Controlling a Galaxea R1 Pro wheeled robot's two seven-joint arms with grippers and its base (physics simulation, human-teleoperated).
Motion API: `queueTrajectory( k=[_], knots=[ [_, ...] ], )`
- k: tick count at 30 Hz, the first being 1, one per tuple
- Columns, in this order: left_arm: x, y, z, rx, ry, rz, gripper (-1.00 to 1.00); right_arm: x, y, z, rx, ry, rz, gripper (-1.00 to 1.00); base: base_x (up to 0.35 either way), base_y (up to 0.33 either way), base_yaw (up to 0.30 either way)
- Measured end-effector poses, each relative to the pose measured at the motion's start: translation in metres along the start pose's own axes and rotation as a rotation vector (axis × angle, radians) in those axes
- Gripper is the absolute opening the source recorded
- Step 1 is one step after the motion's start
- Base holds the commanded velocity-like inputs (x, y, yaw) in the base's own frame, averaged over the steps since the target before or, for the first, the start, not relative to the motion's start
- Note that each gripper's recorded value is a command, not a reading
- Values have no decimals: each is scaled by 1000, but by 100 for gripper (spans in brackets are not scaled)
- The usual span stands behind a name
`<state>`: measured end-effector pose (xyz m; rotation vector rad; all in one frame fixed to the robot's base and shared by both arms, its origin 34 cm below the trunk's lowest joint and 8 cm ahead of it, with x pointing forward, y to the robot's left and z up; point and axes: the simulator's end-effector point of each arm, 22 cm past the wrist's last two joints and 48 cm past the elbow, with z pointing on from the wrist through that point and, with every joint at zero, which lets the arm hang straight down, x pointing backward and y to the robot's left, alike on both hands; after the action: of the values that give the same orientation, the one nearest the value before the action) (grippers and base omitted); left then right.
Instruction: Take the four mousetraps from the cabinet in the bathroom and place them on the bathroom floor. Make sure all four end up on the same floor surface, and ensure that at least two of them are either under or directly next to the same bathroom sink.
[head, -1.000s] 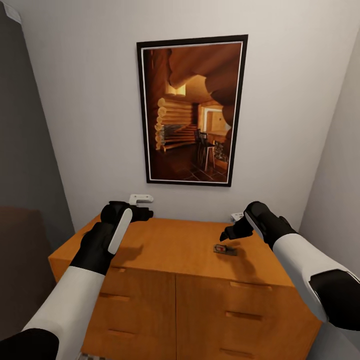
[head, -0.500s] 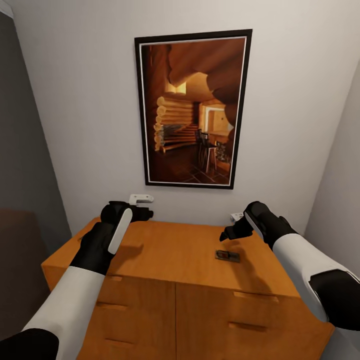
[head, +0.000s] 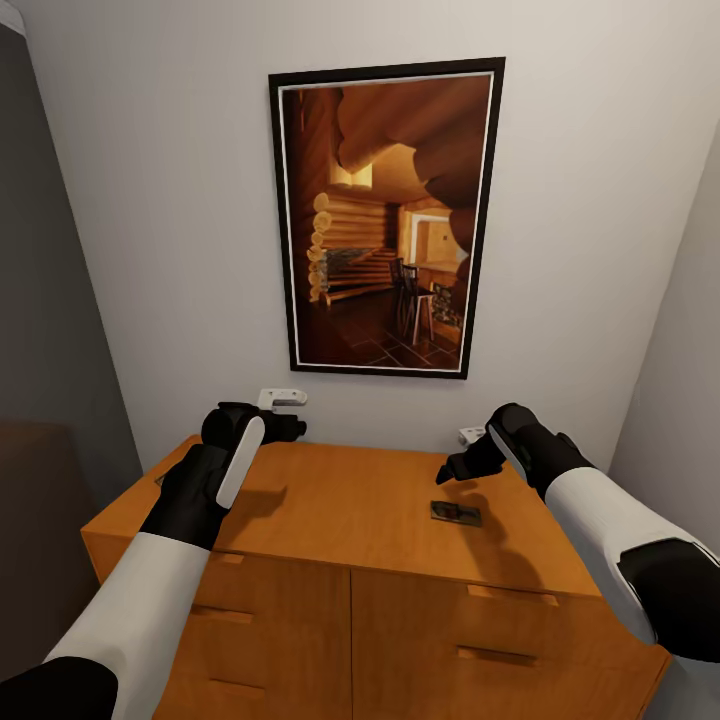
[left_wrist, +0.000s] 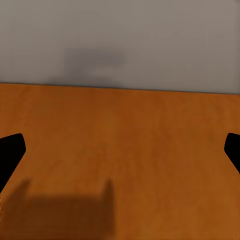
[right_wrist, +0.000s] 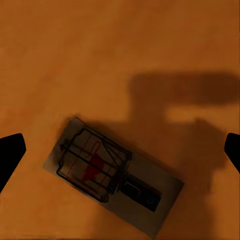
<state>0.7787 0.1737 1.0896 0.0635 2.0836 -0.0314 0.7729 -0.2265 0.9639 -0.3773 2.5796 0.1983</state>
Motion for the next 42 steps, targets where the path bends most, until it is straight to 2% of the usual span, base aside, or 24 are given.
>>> queueTrajectory(
  k=[5,11,18,29,42],
  knots=[
    [0,1,0,-1,0,-1,100,7,17,3,-51,29,-45,100,0,0,0],
    [0,1,0,-1,0,0,100,29,45,11,-121,110,-147,100,0,0,0],
    [0,1,0,-1,1,-1,100,39,49,12,-136,143,-179,100,0,0,0],
    [2,0,1,2,5,-2,100,45,28,10,-107,154,-169,100,0,0,0],
    [1,-1,1,5,4,-2,100,49,-2,5,-35,166,-176,100,0,0,0]
  ],
)
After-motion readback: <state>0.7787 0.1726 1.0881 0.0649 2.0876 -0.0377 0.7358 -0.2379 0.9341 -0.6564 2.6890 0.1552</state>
